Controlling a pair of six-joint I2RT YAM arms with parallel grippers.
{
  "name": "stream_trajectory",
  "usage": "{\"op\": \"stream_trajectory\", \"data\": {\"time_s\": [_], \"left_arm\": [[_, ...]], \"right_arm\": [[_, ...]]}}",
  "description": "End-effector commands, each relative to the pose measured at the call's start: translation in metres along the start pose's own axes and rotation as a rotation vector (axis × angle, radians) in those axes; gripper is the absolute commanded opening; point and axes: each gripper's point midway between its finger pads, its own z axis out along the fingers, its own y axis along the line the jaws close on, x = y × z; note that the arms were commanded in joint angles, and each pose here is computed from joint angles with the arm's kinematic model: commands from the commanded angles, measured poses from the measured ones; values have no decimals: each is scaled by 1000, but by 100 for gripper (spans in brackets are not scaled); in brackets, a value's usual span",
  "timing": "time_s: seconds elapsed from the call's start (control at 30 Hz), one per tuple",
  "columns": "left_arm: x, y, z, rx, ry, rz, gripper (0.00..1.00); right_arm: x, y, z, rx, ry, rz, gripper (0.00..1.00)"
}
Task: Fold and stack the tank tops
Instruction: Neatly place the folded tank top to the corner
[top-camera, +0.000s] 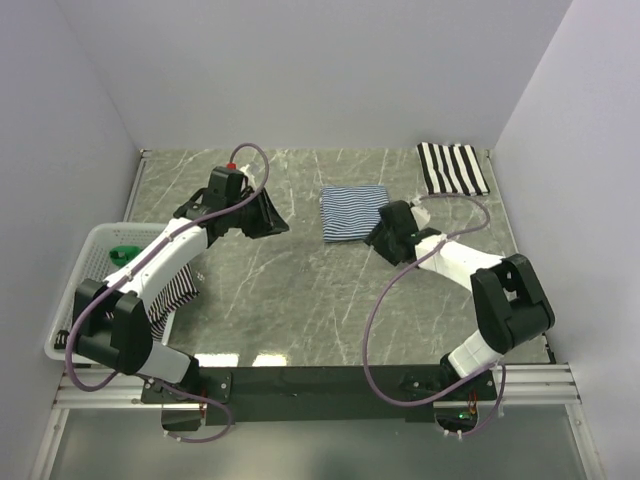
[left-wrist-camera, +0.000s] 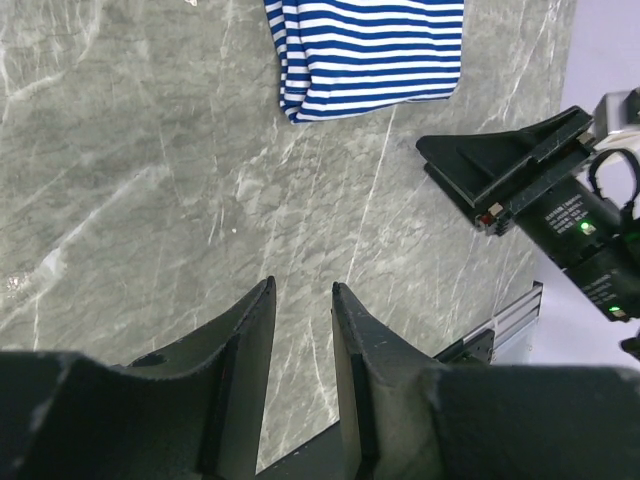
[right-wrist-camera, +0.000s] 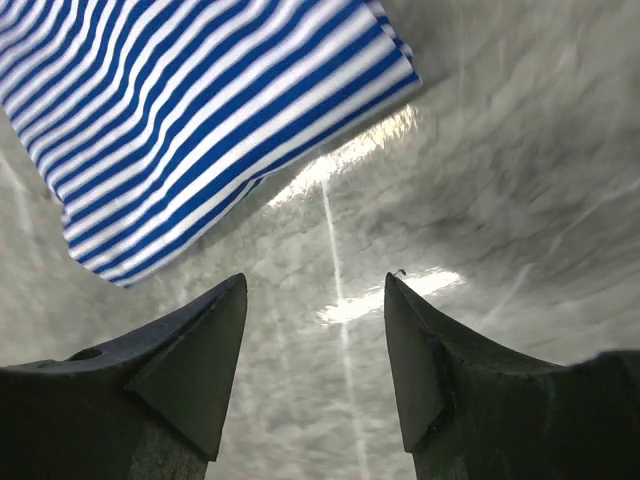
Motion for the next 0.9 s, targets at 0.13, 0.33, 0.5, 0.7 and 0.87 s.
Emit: {"op": "stream_trajectory", "data": {"time_s": [0.13,0.33,0.5,0.7,0.87], "left_arm": [[-10,-6,-18,40,-57,33,36],[-11,5,-19,30,-58,26,36],[-11,10,-16,31,-54,21,36],[-8,17,-14,22,-46,14,36],[-8,19,-15,23,-52,12,36]], "right_arm": [[-33,55,-8,-243,-137,477,68],[-32,59,5,-279,-140,579,69],[-17,50,29,-250,-110,672,69],[-2,48,43,-213,-90,723,69],[-7,42,51,-163,-127,734,69]]}}
